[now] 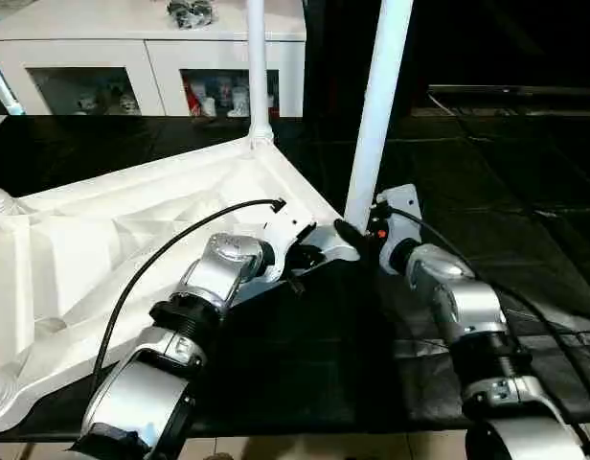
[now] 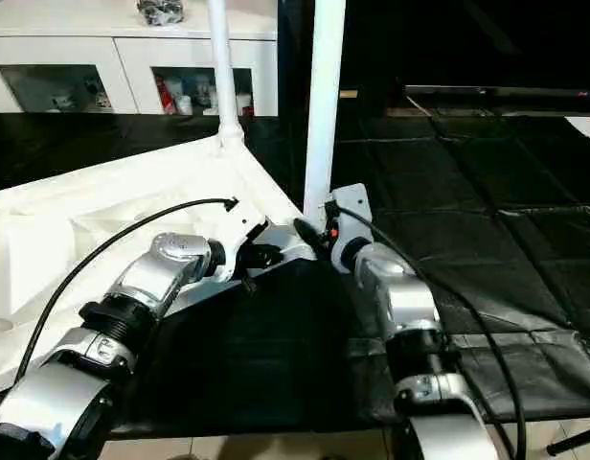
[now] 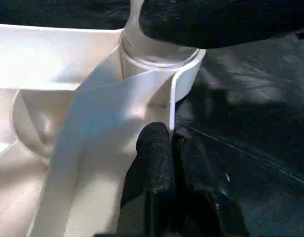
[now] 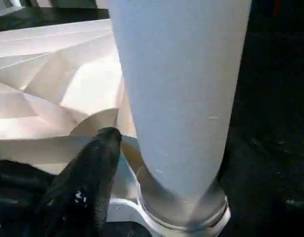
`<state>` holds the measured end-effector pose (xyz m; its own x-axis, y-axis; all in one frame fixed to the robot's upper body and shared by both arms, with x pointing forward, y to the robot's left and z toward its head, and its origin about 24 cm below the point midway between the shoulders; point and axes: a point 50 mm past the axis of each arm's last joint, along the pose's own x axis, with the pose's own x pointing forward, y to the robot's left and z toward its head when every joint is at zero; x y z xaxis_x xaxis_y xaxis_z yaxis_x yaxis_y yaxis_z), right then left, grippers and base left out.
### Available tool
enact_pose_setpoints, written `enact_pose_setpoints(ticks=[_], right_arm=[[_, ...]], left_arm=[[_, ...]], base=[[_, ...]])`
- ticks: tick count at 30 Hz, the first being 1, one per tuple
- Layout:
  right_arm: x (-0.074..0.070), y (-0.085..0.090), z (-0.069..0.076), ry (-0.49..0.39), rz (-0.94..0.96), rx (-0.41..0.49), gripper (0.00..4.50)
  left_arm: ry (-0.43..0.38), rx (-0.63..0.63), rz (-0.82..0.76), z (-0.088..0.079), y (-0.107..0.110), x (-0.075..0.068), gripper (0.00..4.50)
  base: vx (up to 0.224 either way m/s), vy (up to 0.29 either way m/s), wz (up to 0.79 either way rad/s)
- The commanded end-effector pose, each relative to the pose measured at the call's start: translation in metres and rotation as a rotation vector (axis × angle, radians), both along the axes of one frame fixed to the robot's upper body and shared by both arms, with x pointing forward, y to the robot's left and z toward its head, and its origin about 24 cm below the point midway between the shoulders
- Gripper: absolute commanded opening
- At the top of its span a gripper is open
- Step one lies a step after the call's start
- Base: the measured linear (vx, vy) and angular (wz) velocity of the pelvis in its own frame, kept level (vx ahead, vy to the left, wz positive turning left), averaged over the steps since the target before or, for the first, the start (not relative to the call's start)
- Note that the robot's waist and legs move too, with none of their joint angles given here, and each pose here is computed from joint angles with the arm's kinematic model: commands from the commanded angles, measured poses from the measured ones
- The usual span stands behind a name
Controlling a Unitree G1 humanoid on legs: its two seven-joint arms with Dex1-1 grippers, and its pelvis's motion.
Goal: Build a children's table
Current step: Rotate leg to tighten
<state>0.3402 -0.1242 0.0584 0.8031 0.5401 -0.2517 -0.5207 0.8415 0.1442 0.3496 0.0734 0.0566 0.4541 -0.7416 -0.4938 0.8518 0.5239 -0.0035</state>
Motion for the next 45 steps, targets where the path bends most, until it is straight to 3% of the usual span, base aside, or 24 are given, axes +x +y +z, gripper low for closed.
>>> enact_pose_setpoints(ticks=[1,6,7,8,12,16,35,45], right_arm=[[-0.016,0.027,-0.011,0.055,0.213,0.043,3.49],[-0.027,-0.001,-0.018,0.059,0.269,-0.025,3.98],[-0.030,-0.018,-0.016,0.055,0.289,-0.041,3.98],[-0.031,-0.020,-0.016,0.054,0.291,-0.043,4.11],[-0.035,-0.046,-0.008,0.045,0.312,-0.053,4.43],[-0.039,-0.060,0.003,0.033,0.357,-0.058,4.47],[-0.048,-0.066,0.014,0.043,0.478,-0.076,4.47],[-0.060,-0.065,0.019,0.068,0.626,-0.049,4.47]], left_arm=[[-0.069,-0.033,-0.038,0.016,-0.008,0.003,0.00],[-0.063,-0.009,-0.111,0.013,0.003,0.000,0.00],[-0.047,-0.002,-0.151,0.013,0.009,-0.002,0.00],[-0.045,-0.001,-0.155,0.013,0.009,-0.002,0.00],[-0.038,0.019,-0.237,0.014,0.017,-0.005,0.00],[-0.026,0.023,-0.298,0.018,0.024,-0.006,0.00],[-0.002,-0.001,-0.439,0.023,0.037,-0.017,0.00],[0.020,0.007,-0.512,0.022,0.040,-0.026,0.00]], base=[[0.000,0.000,0.00],[0.000,0.000,0.00],[0.000,0.000,0.00],[0.000,0.000,0.00],[0.000,0.000,0.00],[0.000,0.000,0.00],[0.000,0.000,0.00],[0.000,0.000,0.00]])
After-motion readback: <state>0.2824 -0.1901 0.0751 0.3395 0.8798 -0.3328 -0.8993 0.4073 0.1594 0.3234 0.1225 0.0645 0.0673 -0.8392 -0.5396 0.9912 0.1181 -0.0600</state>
